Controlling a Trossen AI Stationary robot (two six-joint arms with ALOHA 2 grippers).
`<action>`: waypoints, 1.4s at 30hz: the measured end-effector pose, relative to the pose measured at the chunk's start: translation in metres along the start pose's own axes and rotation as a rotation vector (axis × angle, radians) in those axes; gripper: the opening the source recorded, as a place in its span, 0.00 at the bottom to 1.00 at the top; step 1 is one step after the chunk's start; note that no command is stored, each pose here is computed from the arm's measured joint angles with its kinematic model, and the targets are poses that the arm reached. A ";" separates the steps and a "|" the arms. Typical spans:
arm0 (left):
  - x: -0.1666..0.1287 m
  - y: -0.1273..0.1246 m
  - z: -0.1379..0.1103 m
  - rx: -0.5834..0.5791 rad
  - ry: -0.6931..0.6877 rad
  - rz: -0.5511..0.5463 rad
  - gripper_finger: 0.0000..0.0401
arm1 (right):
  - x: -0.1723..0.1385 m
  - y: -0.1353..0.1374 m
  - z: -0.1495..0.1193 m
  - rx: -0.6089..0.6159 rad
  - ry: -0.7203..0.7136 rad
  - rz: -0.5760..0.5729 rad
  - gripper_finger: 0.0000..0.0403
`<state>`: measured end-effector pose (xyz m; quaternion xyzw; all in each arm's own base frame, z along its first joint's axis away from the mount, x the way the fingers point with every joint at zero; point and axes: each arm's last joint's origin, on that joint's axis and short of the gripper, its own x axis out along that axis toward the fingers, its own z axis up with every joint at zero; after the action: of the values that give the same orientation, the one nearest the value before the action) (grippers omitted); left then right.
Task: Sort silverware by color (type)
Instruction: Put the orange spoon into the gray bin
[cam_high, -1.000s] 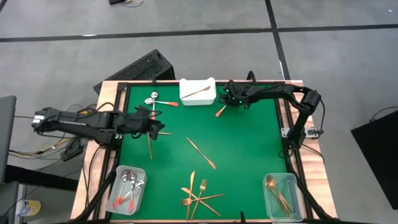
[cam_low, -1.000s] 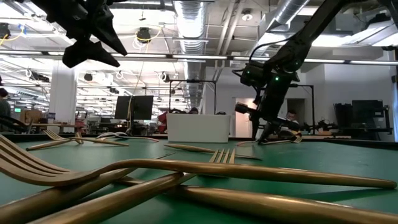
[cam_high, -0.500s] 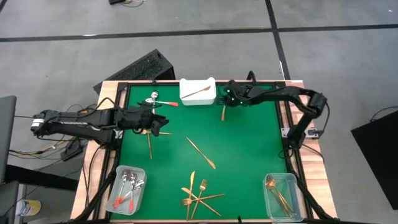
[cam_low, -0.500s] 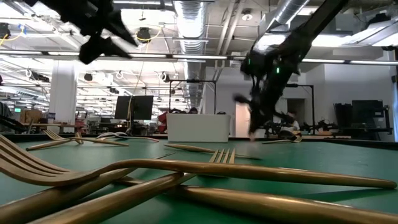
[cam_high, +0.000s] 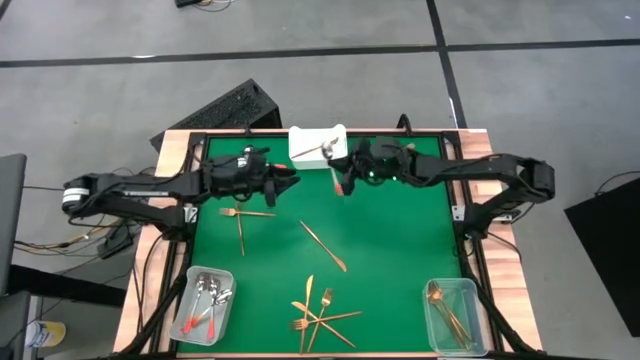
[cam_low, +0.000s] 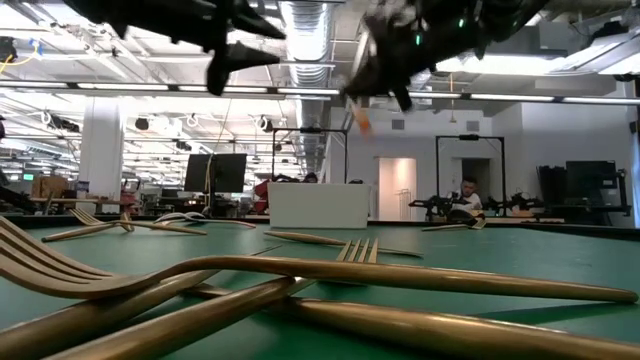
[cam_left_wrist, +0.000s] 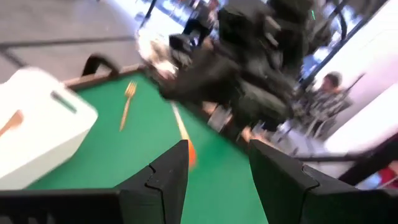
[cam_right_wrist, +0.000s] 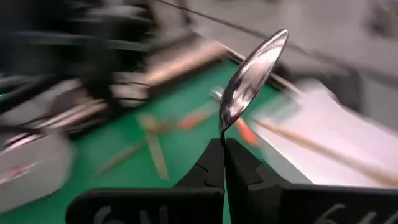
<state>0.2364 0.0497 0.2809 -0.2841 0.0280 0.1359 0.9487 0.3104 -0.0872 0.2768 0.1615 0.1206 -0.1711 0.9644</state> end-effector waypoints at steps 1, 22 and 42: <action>0.003 0.001 0.003 -0.004 -0.026 -0.019 0.39 | -0.002 0.006 0.002 -0.044 -0.025 0.045 0.03; 0.052 0.008 0.020 0.069 -0.153 -0.230 0.46 | -0.007 0.043 0.003 -0.230 -0.110 0.282 0.03; 0.044 -0.018 0.055 0.077 0.312 -0.173 0.01 | -0.005 0.034 0.008 -0.049 -0.123 0.192 0.20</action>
<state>0.2819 0.0756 0.3308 -0.2666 0.1557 0.0070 0.9511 0.3194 -0.0586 0.2948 0.1380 0.0491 -0.0847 0.9856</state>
